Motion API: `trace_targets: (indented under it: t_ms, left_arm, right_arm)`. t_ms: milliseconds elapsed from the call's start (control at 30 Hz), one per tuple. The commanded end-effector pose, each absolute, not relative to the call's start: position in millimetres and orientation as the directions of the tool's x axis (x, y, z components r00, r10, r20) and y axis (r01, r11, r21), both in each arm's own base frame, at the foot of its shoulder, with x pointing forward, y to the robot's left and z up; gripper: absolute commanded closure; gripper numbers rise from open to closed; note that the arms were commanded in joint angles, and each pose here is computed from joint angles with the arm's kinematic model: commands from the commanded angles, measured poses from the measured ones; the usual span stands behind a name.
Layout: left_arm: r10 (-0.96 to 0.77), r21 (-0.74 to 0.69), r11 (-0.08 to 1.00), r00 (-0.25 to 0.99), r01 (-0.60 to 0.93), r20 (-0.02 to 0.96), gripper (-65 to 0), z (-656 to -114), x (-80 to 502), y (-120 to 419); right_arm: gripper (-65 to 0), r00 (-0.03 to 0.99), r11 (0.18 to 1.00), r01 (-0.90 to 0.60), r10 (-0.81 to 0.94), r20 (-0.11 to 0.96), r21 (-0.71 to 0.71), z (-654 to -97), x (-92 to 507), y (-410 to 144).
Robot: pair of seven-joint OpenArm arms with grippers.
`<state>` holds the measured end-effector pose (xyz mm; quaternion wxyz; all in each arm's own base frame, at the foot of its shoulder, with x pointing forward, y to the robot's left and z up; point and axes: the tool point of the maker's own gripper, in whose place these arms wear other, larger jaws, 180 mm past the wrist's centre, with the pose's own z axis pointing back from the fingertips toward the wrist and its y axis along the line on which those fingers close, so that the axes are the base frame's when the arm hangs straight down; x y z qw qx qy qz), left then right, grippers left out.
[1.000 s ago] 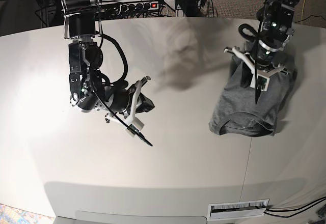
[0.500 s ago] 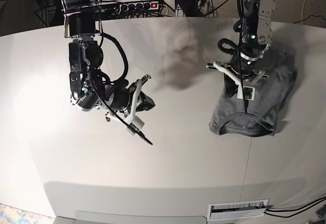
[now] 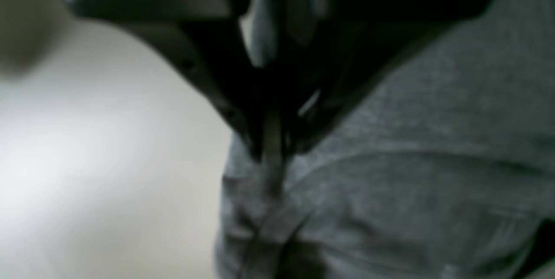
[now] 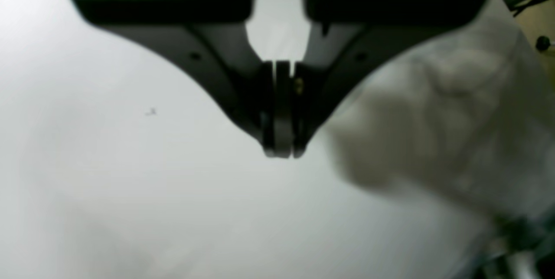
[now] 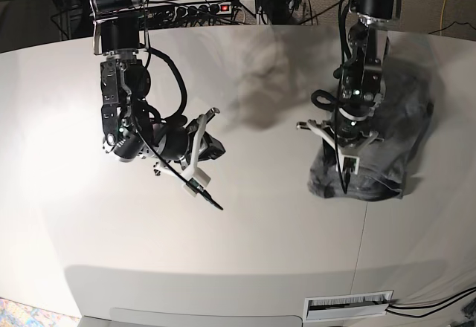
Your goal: Fold the T-shirt properly
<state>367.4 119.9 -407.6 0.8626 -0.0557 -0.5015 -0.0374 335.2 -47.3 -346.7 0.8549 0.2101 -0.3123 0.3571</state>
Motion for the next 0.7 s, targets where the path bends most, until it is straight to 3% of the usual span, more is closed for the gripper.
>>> trace_targets:
  t_ms: [0, 400, 667]
  left_arm:
    - [-0.029, -0.033, 0.993, 0.5, 0.115, 0.865, 0.0, -408.7, 372.8, 127.0]
    - [-0.164, 0.115, 0.984, 0.443, 0.135, 0.881, 0.0, -386.5, 418.9, 175.3]
    - [-0.115, 0.036, 0.98, 0.412, 0.195, 0.904, 0.0, -347.9, 430.8, 163.2]
  right_arm:
    - [0.0, 0.51, 0.653, -0.749, 0.459, 0.727, 0.113, -328.9, 346.5, -44.7]
    - [0.0, 0.51, 0.652, -0.749, 0.458, 0.728, 0.114, -328.8, 346.5, -44.4]
    - [0.0, 0.506, 0.65, -0.751, 0.457, 0.731, 0.114, -327.2, 346.4, -43.8]
